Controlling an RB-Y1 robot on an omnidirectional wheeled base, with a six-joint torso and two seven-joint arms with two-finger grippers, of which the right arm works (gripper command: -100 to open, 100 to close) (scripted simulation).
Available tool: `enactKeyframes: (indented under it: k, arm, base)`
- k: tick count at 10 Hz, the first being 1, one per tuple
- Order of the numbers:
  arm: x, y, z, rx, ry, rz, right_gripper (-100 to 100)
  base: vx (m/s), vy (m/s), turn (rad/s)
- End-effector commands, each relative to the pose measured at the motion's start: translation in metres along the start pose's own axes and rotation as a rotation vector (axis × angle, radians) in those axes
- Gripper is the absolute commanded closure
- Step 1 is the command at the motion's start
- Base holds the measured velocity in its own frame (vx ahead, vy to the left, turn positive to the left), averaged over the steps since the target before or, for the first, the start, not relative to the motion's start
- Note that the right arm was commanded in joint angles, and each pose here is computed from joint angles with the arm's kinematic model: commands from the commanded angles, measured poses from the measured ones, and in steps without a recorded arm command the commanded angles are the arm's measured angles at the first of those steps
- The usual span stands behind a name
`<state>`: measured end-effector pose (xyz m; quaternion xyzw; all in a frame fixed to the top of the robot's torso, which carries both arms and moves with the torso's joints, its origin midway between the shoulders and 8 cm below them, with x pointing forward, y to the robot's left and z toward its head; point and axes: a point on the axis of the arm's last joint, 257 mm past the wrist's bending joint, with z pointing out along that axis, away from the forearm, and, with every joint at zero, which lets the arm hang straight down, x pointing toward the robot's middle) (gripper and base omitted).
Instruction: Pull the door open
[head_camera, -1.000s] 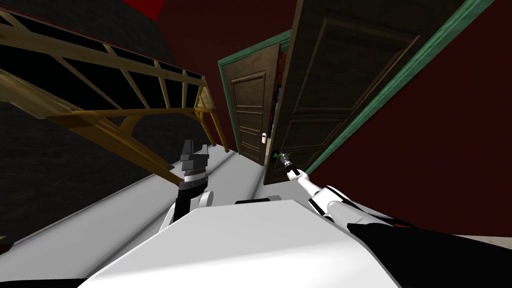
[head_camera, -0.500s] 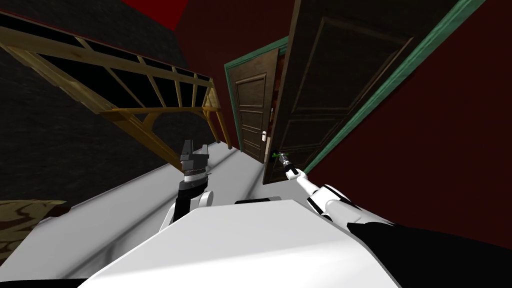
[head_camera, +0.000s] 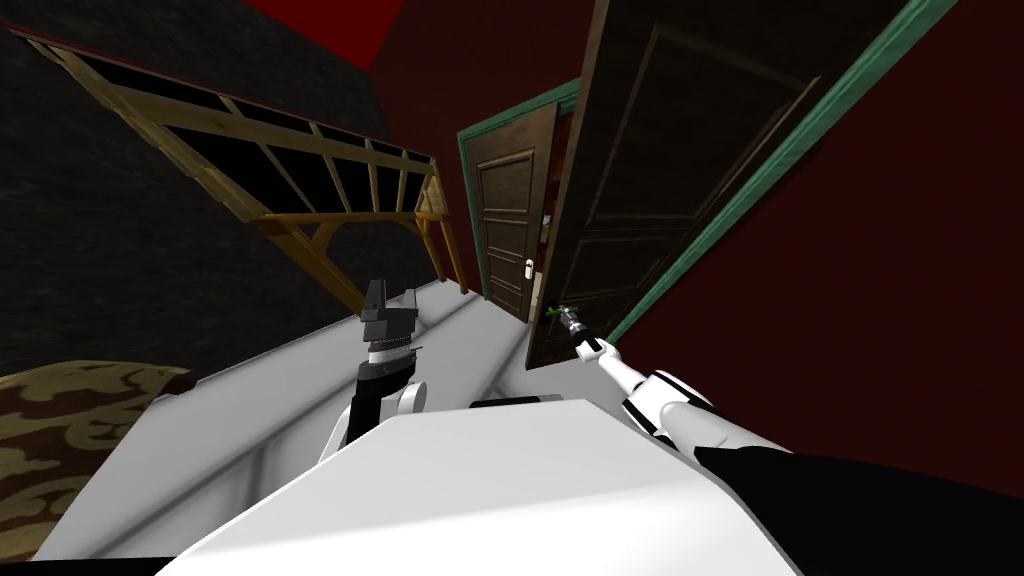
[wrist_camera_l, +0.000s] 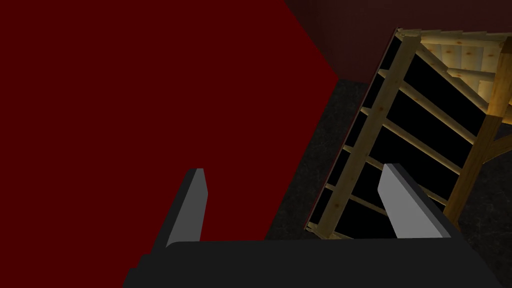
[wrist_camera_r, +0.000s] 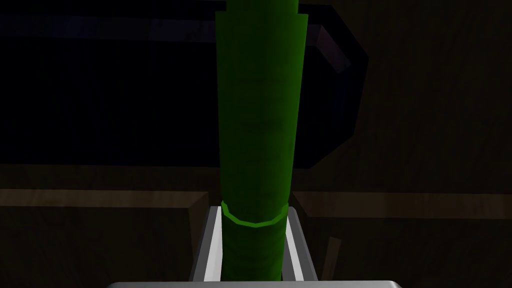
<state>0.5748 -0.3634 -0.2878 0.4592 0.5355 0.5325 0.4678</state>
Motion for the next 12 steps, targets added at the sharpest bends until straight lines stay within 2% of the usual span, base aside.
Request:
enactKeyframes:
  k: [1,6,7,8,12]
  arm:
    - [0.008,-0.003,-0.0059,0.001,0.033,0.005,100]
    - [0.013,-0.004,-0.0208,0.004,0.099,0.012,100]
    - [0.007,-0.002,-0.0185,0.001,0.082,0.005,100]
    - [0.007,-0.003,-0.0279,0.002,0.109,0.003,100]
    - [0.008,-0.003,-0.0415,-0.002,0.153,0.003,100]
  base:
    - [-0.174,-0.091,0.089]
    - [-0.174,-0.107,0.091]
    - [-0.08,-0.044,0.009]
    - [-0.114,-0.067,0.075]
    - [-0.125,-0.091,0.073]
